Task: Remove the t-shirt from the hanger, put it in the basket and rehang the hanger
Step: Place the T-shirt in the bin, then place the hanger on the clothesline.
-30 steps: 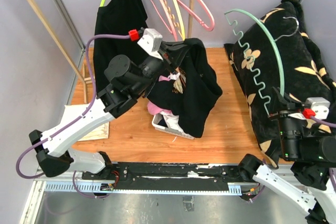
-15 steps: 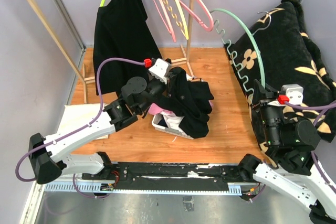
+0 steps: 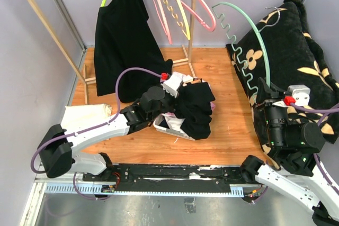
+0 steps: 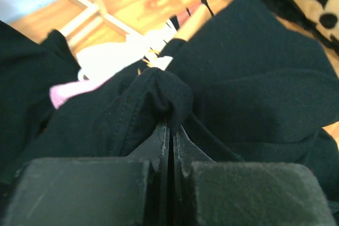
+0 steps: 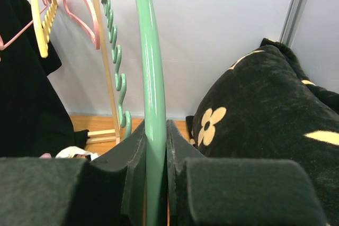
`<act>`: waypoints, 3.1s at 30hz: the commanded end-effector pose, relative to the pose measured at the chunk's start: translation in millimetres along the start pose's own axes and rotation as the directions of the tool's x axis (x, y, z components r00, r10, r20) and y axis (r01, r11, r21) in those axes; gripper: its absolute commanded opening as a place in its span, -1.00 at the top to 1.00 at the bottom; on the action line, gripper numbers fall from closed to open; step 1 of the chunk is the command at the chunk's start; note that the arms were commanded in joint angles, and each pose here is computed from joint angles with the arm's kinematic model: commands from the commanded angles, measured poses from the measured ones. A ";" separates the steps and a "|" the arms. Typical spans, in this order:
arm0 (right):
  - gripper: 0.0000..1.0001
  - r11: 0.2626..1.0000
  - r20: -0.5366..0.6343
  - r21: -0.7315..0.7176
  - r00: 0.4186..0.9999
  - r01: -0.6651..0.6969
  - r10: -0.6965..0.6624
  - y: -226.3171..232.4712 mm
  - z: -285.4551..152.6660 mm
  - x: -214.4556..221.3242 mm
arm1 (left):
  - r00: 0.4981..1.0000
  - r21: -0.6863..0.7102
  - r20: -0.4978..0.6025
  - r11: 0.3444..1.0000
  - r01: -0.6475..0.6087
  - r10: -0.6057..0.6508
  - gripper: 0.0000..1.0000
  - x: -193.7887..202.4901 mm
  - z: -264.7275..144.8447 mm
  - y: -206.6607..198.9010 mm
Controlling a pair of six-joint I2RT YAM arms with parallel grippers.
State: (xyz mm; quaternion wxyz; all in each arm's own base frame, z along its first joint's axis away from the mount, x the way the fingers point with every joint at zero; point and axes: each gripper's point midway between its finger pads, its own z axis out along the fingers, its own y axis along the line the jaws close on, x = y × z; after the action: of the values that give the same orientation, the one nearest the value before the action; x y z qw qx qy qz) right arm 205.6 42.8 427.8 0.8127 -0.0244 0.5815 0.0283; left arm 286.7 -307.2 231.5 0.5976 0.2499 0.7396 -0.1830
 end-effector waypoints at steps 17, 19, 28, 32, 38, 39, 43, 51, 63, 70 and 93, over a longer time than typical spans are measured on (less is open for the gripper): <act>0.99 0.998 0.061 0.047 0.998 -0.032 0.029 -12.3 -0.4 -18.1 | 0.978 0.078 -0.183 0.990 0.117 -0.101 0.99 111.7 39.5 -56.2; 0.98 0.998 0.065 0.043 0.997 -0.034 0.031 -12.2 -0.6 -20.1 | 0.972 0.076 -0.208 0.989 0.124 -0.106 0.99 124.0 39.7 -56.9; 0.98 0.999 0.107 -0.009 0.993 -0.047 0.048 -5.7 2.2 -41.4 | 0.959 0.078 -0.258 0.987 0.138 -0.113 0.99 144.5 31.9 -57.6; 0.98 0.997 0.133 -0.038 0.989 -0.064 0.068 0.5 6.1 -53.6 | 0.968 0.075 -0.232 0.990 0.121 -0.101 0.87 125.0 27.7 -53.7; 0.98 0.994 0.151 -0.092 0.986 -0.054 0.067 18.4 18.5 -66.0 | 0.978 0.089 -0.180 0.988 0.122 -0.105 -0.03 86.6 19.2 -52.5; 0.98 0.994 0.152 -0.099 0.986 -0.051 0.066 21.6 21.0 -67.3 | 0.980 0.092 -0.168 0.988 0.125 -0.108 -0.10 80.0 17.3 -52.1; 0.98 0.991 0.137 -0.125 0.989 -0.040 0.057 35.8 32.4 -68.1 | 0.986 0.116 -0.119 0.985 0.131 -0.117 -0.24 51.0 8.0 -52.6; 0.99 0.993 0.123 -0.114 0.992 0.028 -0.014 54.9 57.6 -64.7 | 0.990 0.166 -0.016 0.976 0.142 -0.141 -0.56 -5.1 -19.7 -49.7; 0.99 0.983 0.132 -0.117 0.983 0.144 -0.128 84.7 96.4 -63.9 | 0.967 0.188 0.152 0.966 0.175 -0.205 -0.70 -60.7 -67.0 -30.9; 0.99 0.980 0.147 -0.104 0.977 0.169 -0.153 99.5 127.2 -63.5 | 0.954 0.151 0.200 0.969 0.197 -0.225 -0.70 -64.8 -83.4 -15.1; 0.99 0.967 0.158 -0.208 0.981 0.145 -0.113 135.9 233.0 -30.7 | 0.891 0.001 0.377 0.962 0.271 -0.252 -0.63 -72.1 -142.2 45.0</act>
State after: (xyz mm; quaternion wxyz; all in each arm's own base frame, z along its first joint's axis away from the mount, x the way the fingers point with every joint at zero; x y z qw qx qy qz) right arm 406.5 195.6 480.9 0.8036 -0.1793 0.5675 0.0078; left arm 210.6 -205.6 334.9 0.6991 0.1038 0.6427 -0.2956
